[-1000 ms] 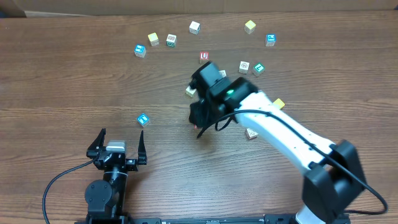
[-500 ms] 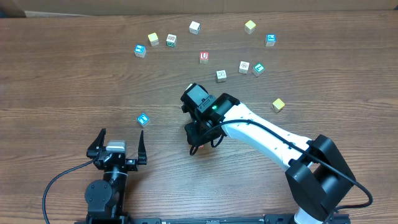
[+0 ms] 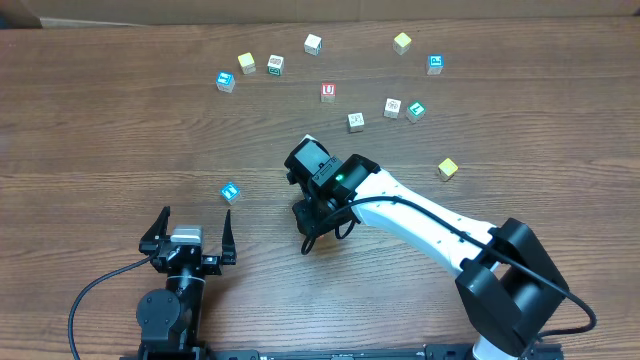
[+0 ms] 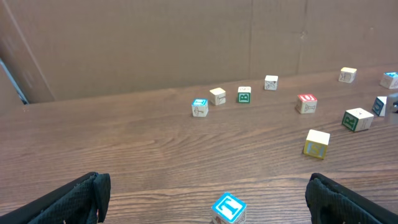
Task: Form a horizontal line
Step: 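Carry the blue L block toward the table center with the right gripper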
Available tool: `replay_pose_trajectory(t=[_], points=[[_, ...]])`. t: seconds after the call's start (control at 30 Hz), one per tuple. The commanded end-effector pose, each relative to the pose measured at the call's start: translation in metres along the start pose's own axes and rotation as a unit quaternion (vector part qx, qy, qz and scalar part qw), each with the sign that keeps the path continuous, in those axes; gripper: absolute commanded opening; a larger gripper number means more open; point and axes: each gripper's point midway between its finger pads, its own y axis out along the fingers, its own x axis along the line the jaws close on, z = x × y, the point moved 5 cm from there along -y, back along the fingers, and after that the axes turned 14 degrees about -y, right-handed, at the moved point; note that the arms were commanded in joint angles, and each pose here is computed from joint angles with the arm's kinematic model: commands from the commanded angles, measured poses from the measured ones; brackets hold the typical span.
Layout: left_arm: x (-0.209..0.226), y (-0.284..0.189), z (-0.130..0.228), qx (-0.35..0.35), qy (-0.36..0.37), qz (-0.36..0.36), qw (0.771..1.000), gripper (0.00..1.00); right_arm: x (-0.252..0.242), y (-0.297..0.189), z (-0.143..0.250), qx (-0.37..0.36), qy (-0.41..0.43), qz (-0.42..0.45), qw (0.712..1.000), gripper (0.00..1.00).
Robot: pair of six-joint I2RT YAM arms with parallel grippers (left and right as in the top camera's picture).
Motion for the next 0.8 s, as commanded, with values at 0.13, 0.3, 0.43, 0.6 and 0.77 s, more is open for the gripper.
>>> replay_pose_trajectory(t=[0.13, 0.3, 0.43, 0.6, 0.77], points=[[0.0014, -0.0004, -0.0004, -0.004, 0.009, -0.004, 1.000, 1.00, -0.0034, 0.0101, 0.0042, 0.014, 0.002, 0.008, 1.000, 0.38], [0.0015, -0.0004, -0.0004, -0.004, 0.009, -0.004, 1.000, 1.00, -0.0034, 0.0103, 0.0036, 0.013, 0.001, 0.008, 1.000, 0.53], [0.0015, -0.0004, -0.0004, -0.004, 0.009, -0.004, 1.000, 1.00, -0.0053, 0.0100, 0.0035, 0.013, 0.004, 0.008, 1.000, 0.66], [0.0015, -0.0004, -0.0004, -0.004, 0.009, -0.004, 1.000, 0.99, -0.0053, 0.0100, 0.0036, 0.013, 0.005, 0.008, 1.000, 0.69], [0.0015, -0.0004, -0.0004, -0.004, 0.009, -0.004, 1.000, 1.00, -0.0053, 0.0100, 0.0045, 0.016, 0.005, 0.008, 1.000, 0.69]])
